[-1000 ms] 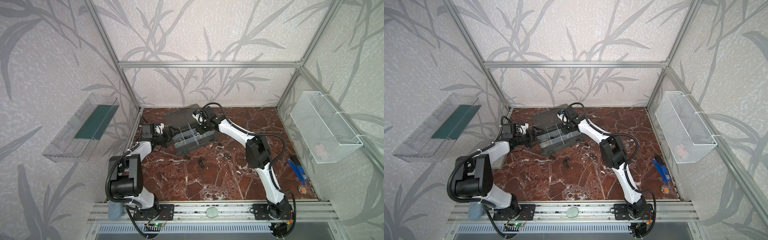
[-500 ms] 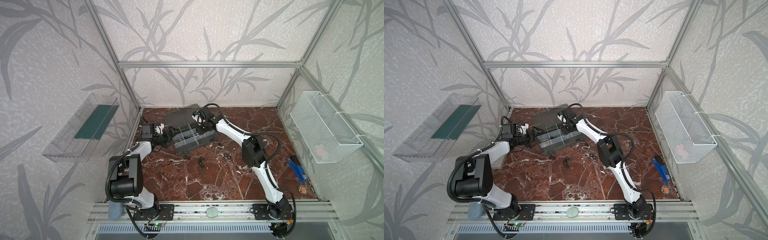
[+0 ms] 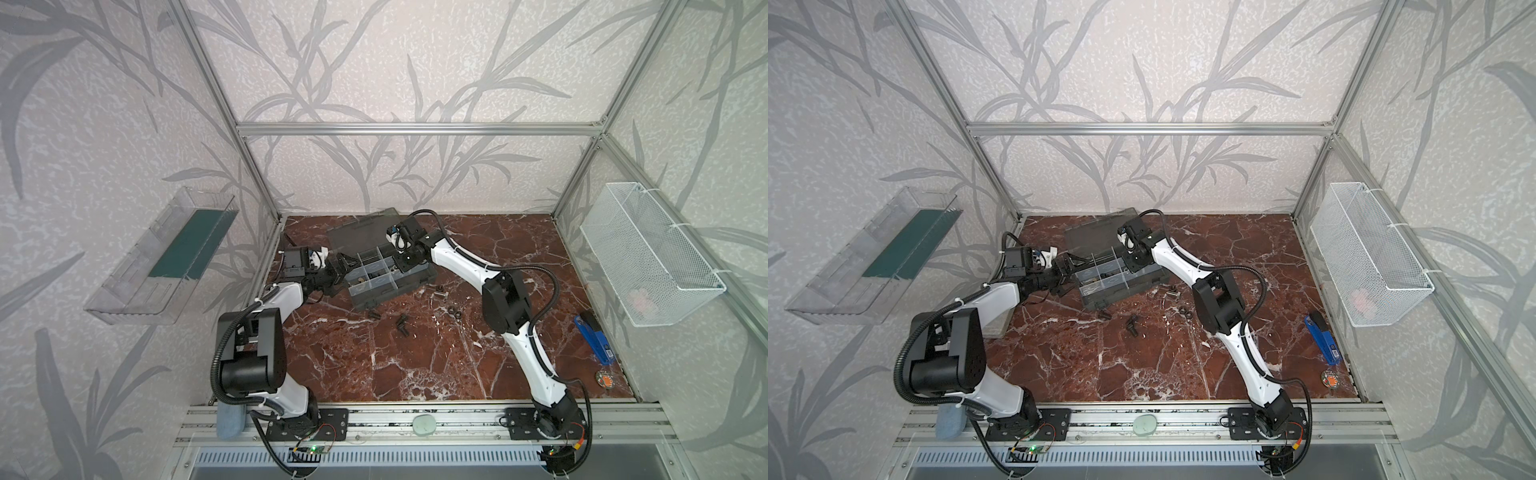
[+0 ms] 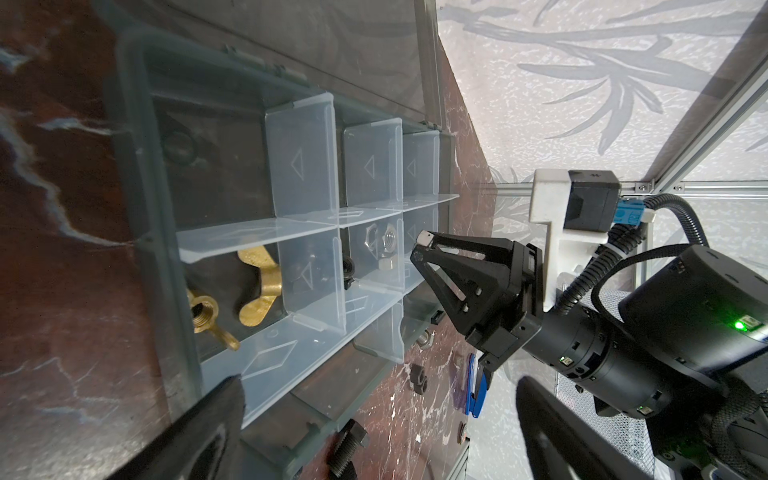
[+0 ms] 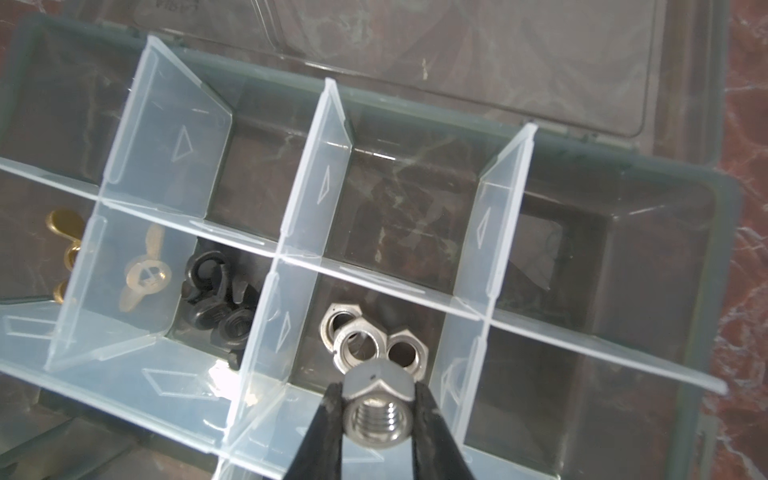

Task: Sort the screws and nuts into containers
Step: 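Lower the nut into the silver nut compartment and open the right gripper, then move the right gripper back over the remaining loose nuts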

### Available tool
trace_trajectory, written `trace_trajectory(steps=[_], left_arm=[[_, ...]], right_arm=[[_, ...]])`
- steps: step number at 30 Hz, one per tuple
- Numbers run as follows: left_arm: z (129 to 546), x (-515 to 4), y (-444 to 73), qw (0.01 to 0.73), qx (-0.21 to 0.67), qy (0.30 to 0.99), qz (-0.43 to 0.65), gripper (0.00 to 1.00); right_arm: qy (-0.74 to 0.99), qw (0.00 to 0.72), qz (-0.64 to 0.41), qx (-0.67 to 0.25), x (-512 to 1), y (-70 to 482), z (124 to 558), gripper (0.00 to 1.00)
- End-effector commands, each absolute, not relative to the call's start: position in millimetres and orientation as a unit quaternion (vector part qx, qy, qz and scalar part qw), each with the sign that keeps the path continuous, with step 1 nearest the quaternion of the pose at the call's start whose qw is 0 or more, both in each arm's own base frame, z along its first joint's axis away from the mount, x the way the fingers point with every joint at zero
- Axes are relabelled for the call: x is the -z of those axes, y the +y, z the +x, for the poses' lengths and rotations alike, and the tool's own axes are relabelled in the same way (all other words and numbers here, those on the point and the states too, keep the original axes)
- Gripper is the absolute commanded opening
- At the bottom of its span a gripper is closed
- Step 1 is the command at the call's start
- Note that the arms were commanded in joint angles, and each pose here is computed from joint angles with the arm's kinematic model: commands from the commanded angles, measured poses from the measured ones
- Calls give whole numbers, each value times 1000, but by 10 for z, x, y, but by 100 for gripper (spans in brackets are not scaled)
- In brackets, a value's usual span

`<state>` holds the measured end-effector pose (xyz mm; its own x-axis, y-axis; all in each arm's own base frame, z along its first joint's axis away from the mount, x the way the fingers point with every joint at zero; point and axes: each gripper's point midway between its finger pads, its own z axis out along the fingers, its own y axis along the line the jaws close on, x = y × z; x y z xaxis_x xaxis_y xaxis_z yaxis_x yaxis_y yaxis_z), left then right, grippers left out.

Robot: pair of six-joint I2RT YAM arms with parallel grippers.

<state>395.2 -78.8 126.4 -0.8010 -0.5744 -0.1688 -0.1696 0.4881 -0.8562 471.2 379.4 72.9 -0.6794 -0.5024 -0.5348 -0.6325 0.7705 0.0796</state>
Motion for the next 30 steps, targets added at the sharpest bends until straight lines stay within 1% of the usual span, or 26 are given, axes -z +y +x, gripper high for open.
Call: trace_trajectory(steps=[1,4,10,15,19,26,30], left_arm=[[3927,-1297,-768,226,452,834,-222,99],[3927,-1304,-770,227,452,834,-220,99],[3925,-1299,-769,227,453,834,-221,99],[3922,-1306,-773,228,453,833,-219,100],[3922,-1310,-769,229,453,833,-220,100],[3925,-1308,-758,230,450,834,-222,99],[3925,-1314,-761,231,448,835,-220,99]], right_arm=[[908,253,-313,-120,-749,3772,4756,21],[908,254,-313,-118,-754,3759,4765,24],[908,253,-314,-117,-761,3758,4756,27],[907,255,-314,-118,-812,3752,4752,36],[905,259,-315,-123,-975,3746,4727,41],[898,279,-318,-118,-1486,3617,4601,44],[899,283,-317,-103,-1617,3448,4464,45]])
